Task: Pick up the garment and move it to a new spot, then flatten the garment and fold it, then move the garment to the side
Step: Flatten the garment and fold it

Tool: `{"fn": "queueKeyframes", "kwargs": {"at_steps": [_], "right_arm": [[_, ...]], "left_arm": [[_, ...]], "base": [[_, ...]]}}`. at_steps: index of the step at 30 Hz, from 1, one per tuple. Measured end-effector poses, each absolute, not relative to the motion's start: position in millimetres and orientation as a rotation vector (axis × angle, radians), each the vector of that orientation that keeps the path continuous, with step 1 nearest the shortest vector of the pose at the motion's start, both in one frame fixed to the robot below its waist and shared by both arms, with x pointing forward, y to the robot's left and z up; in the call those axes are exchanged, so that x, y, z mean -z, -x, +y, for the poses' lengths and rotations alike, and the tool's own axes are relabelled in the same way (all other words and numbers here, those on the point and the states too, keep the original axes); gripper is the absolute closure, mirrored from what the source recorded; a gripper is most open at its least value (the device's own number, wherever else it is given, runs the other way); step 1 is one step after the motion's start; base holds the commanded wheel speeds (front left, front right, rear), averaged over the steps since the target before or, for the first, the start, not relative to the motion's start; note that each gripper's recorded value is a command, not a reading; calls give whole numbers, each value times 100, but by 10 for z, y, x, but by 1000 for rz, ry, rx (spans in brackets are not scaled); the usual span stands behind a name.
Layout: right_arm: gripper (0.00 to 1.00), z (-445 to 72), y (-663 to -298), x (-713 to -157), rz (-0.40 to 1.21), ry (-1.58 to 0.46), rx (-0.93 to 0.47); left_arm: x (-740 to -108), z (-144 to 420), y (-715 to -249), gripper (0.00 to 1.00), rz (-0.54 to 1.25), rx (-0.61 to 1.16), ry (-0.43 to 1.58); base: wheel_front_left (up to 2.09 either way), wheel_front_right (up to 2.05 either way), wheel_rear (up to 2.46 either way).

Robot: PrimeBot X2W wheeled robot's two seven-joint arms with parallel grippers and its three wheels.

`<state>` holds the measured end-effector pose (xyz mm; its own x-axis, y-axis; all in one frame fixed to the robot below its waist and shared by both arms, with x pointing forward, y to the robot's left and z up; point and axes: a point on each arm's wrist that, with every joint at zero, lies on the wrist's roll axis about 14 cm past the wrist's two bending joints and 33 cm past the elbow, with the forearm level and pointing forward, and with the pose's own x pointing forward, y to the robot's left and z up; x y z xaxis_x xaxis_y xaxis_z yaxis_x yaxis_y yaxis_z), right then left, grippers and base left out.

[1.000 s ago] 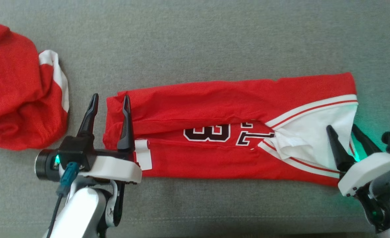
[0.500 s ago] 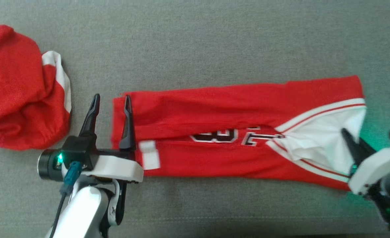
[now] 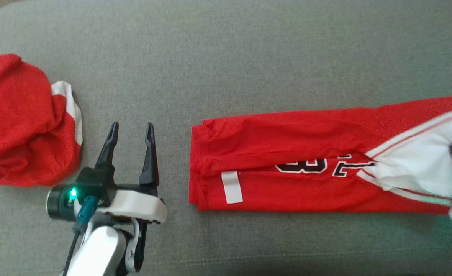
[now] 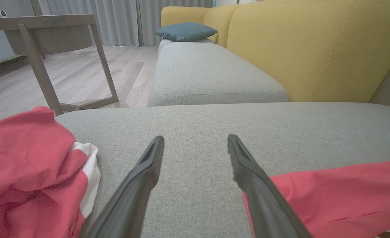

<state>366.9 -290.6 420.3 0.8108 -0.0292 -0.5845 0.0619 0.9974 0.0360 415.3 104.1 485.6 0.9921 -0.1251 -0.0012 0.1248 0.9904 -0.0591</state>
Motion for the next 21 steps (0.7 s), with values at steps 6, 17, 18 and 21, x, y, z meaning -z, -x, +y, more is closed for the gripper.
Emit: {"fn": "queueKeyframes", "kwargs": {"at_steps": [6, 17, 18, 21], "right_arm": [[100, -2224, -3881, -4723, 488, 1, -164], [100, -365, -3950, -4753, 478, -171, -630], [100, -236, -3924, -4700, 496, -199, -655], [100, -10, -3865, -4583, 531, -247, -693]], "left_arm": [[-4929, 1025, -4069, 0, -8, 135, 60], [-4913, 1074, -4013, 0, 0, 123, 59], [-4901, 1087, -4008, 0, 4, 119, 58], [-4870, 1111, -4001, 0, 13, 112, 57]], "base": [[0, 0, 0], [0, 0, 0], [0, 0, 0], [0, 0, 0]]}}
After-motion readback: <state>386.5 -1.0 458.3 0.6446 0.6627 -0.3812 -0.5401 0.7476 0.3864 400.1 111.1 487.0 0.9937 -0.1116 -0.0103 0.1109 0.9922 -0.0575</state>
